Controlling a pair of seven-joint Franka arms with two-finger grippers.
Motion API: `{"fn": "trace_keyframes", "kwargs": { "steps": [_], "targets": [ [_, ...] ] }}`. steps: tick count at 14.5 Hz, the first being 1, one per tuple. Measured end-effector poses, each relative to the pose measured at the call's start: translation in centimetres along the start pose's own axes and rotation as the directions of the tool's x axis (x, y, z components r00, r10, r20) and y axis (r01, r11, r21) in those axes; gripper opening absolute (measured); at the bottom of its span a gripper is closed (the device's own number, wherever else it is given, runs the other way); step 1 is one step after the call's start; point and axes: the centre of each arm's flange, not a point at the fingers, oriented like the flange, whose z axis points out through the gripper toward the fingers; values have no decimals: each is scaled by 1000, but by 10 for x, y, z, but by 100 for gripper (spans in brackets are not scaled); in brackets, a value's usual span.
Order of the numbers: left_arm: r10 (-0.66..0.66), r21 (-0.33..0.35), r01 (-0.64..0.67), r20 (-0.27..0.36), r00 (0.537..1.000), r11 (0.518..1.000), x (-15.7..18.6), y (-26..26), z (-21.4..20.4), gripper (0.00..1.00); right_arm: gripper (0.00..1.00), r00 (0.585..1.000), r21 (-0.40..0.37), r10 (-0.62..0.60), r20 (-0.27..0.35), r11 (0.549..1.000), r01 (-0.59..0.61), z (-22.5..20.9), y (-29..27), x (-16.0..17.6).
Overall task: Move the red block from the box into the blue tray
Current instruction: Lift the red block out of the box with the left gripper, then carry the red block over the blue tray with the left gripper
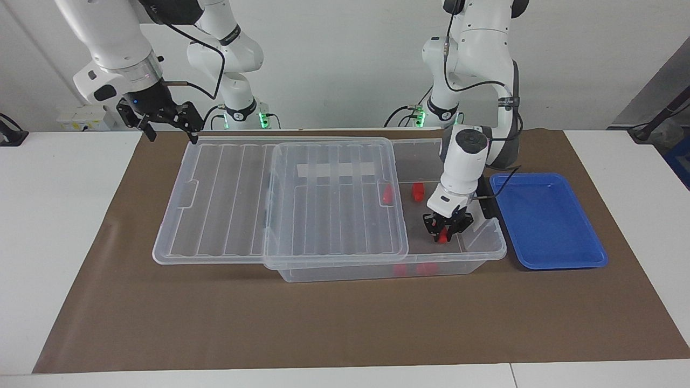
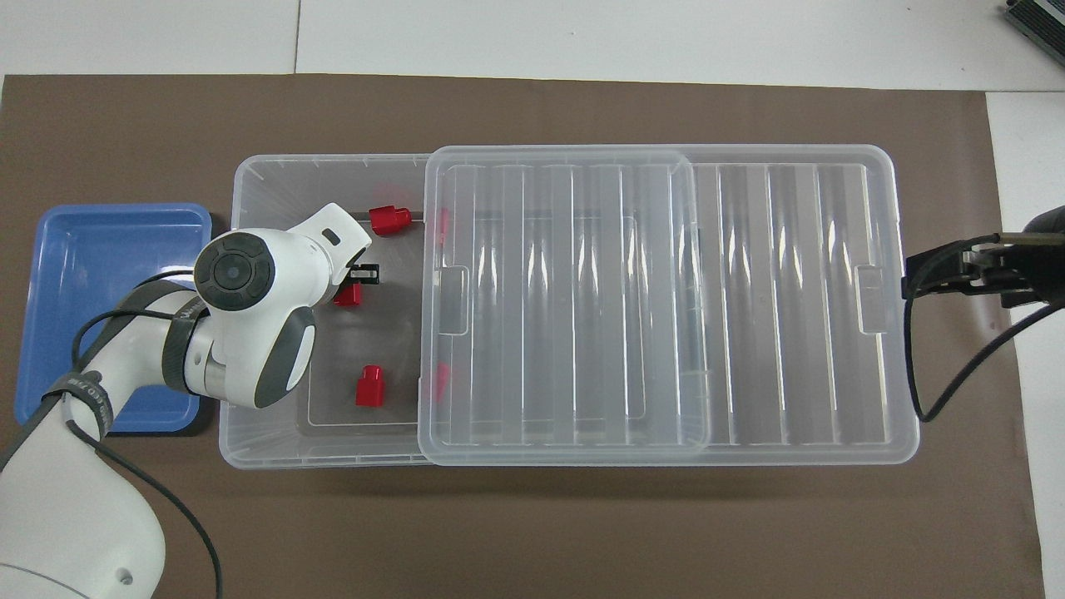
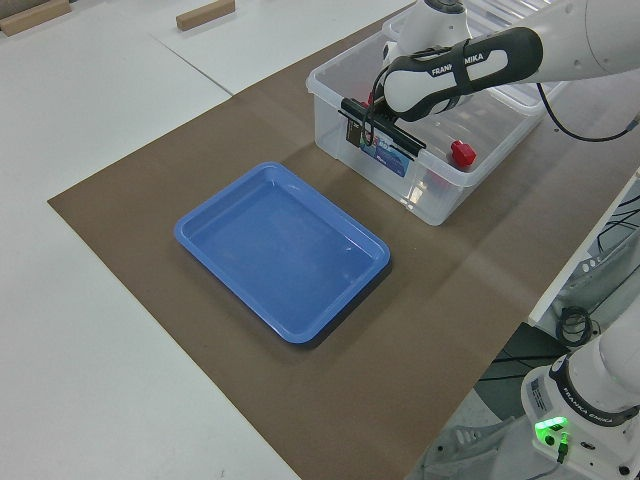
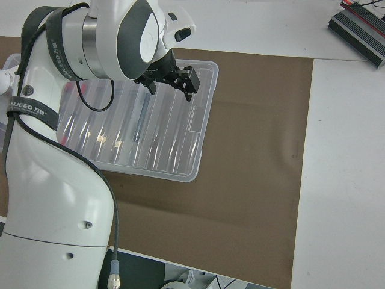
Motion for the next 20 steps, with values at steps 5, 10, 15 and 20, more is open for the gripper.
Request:
{"fn": "trace_keyframes", "kwargs": {
  "steps": [5, 10, 15, 20],
  "targets": [
    [1, 0, -1, 0, 1000, 1000, 0, 0, 0, 34, 100, 1000, 0, 0, 0, 1000, 0, 0, 0, 0],
    [2, 6, -2, 20, 1000, 1000, 3, 1, -4, 34, 100, 1000, 0, 0, 0, 1000, 0, 0, 0, 0],
    [-1, 16, 0, 46, 999, 1000, 19, 4, -27, 34, 100, 1000, 0, 0, 0, 1000, 0, 0, 0, 0],
    [-6, 32, 2, 105, 994, 999, 33, 3, -68, 34, 100, 1000, 0, 0, 0, 1000, 0, 0, 0, 0]
  ]
}}
